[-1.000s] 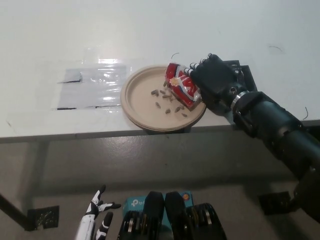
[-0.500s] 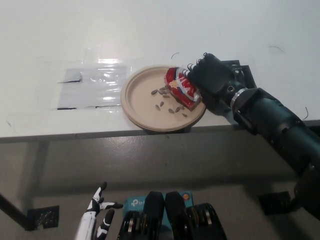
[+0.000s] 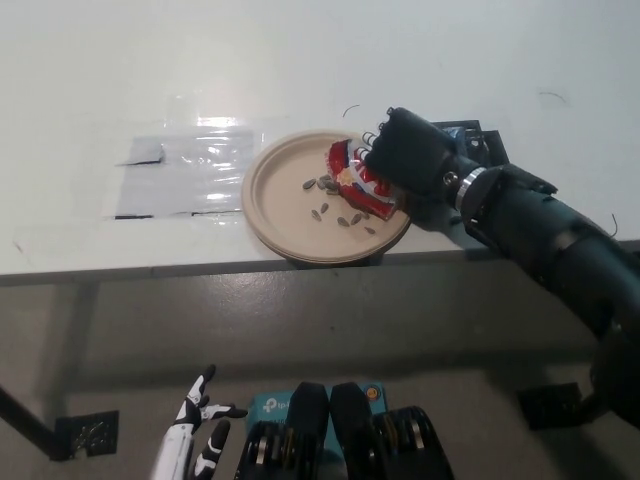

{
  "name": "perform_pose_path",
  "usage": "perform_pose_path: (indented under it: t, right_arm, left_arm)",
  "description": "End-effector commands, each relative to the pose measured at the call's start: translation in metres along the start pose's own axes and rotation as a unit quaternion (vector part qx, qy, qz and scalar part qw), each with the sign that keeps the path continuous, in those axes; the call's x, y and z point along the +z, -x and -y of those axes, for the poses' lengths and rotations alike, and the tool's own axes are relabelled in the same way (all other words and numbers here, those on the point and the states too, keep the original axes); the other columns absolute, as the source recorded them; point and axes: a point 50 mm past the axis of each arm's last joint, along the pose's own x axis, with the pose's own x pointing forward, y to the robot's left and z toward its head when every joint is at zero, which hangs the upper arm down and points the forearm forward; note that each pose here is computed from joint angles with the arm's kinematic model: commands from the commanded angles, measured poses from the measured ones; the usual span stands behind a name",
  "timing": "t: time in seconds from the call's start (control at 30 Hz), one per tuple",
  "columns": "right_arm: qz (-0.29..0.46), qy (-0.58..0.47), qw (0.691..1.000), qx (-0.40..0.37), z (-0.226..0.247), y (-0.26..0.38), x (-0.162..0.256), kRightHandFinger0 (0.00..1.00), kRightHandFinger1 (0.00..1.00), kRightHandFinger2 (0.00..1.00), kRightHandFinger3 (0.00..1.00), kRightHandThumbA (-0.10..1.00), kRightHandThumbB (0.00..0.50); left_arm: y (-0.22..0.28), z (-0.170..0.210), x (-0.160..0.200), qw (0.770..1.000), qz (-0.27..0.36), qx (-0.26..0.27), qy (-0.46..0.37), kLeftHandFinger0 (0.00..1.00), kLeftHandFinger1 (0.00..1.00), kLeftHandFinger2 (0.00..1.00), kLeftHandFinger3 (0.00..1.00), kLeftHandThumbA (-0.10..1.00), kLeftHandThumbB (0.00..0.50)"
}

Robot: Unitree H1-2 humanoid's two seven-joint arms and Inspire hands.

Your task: The robot picks up a small bag of sunflower seeds on the right hand side and take it to the empty plate on the left hand side then pours some sunflower seeds on to the plate.

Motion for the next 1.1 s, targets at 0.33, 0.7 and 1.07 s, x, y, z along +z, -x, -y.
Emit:
perform_pose_path:
  t: [0.33, 0.7, 1.07]
  right_arm:
    - [-0.023, 0.061, 0.997, -0.028, 0.02, -0.003, -0.039, 0.0, 0.04, 0.47, 0.17, -0.1, 0.34]
    - [0.002, 0.123, 0.991, -0.046, 0.034, -0.008, -0.053, 0.0, 0.0, 0.41, 0.11, -0.1, 0.3]
    - [-0.169, -0.238, 0.951, -0.102, 0.001, 0.015, -0.032, 0.0, 0.31, 0.8, 0.28, -0.1, 0.203]
  left_arm:
    - [-0.004, -0.004, 0.008, 0.999, 0.033, 0.011, 0.001, 1.0, 0.72, 0.58, 1.0, 1.0, 0.03]
    - [-0.005, -0.005, 0.008, 0.999, 0.033, 0.017, -0.003, 1.0, 0.69, 0.58, 1.0, 1.0, 0.038]
    - [-0.002, -0.007, 0.006, 0.999, 0.031, 0.013, -0.005, 1.0, 0.71, 0.58, 1.0, 1.0, 0.023]
